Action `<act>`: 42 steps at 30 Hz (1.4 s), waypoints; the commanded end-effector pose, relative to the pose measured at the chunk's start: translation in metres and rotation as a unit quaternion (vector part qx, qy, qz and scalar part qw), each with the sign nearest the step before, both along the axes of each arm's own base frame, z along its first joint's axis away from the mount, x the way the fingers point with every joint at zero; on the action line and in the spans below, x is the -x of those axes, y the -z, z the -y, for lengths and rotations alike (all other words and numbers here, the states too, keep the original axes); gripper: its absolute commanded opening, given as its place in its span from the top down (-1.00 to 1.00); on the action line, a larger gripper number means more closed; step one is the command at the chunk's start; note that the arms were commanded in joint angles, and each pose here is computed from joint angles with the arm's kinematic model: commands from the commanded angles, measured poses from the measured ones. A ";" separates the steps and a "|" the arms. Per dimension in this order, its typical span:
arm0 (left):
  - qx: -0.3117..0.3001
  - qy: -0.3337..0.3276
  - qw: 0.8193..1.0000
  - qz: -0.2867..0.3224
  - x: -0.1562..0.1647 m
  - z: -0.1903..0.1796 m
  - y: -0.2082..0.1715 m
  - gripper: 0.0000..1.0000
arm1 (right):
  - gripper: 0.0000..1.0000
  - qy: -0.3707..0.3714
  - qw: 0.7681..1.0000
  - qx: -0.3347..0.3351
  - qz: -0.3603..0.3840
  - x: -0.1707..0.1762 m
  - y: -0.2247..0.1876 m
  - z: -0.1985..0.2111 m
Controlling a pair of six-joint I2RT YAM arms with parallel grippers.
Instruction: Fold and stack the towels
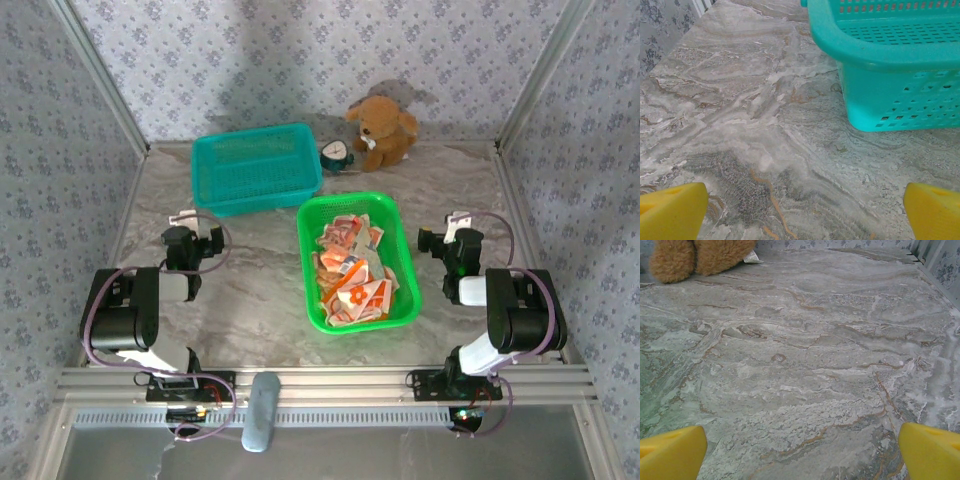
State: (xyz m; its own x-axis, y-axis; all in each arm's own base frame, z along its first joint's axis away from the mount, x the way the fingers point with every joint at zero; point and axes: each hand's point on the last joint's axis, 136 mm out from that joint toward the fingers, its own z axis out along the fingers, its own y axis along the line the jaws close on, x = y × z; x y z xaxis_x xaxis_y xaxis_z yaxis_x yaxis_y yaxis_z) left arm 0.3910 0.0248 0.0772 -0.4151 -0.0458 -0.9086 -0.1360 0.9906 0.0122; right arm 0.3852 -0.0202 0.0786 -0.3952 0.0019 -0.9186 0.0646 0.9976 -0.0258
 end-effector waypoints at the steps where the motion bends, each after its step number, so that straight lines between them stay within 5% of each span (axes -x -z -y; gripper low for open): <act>1: 0.003 0.007 1.000 0.024 -0.005 0.003 -0.012 -1.00 | -1.00 -0.007 1.000 0.003 0.008 -0.006 -0.006 -0.002; 9: 0.012 -0.013 1.000 0.012 -0.007 -0.007 -0.026 -0.99 | -1.00 0.002 1.000 0.004 0.012 -0.006 -0.009 0.001; 16: 0.084 -0.153 0.983 -0.062 0.022 -0.036 -0.084 -1.00 | -1.00 0.083 0.996 0.005 0.031 0.009 -0.064 0.023; 21: 0.193 -0.129 0.969 -0.084 0.040 -0.009 -0.112 -0.99 | -1.00 0.191 0.962 -0.189 0.050 0.044 -0.107 0.038; 29: 0.221 -0.037 0.968 -0.112 0.062 0.054 -0.126 -0.97 | -1.00 0.035 0.976 -0.212 -0.028 0.049 -0.147 -0.059; 42: 0.214 0.062 0.961 -0.165 0.081 0.118 -0.110 -1.00 | -1.00 -0.094 0.961 -0.082 -0.247 0.124 -0.070 -0.226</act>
State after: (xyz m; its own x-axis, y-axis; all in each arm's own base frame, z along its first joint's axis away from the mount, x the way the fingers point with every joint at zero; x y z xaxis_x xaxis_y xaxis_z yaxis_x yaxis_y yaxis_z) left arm 0.3145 -0.0899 0.1840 -0.6955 -0.3218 -0.6424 -0.0866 0.9251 -0.3697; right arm 0.2734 0.2072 0.1616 -0.7503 0.0238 -0.6606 -0.1572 0.9643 0.2133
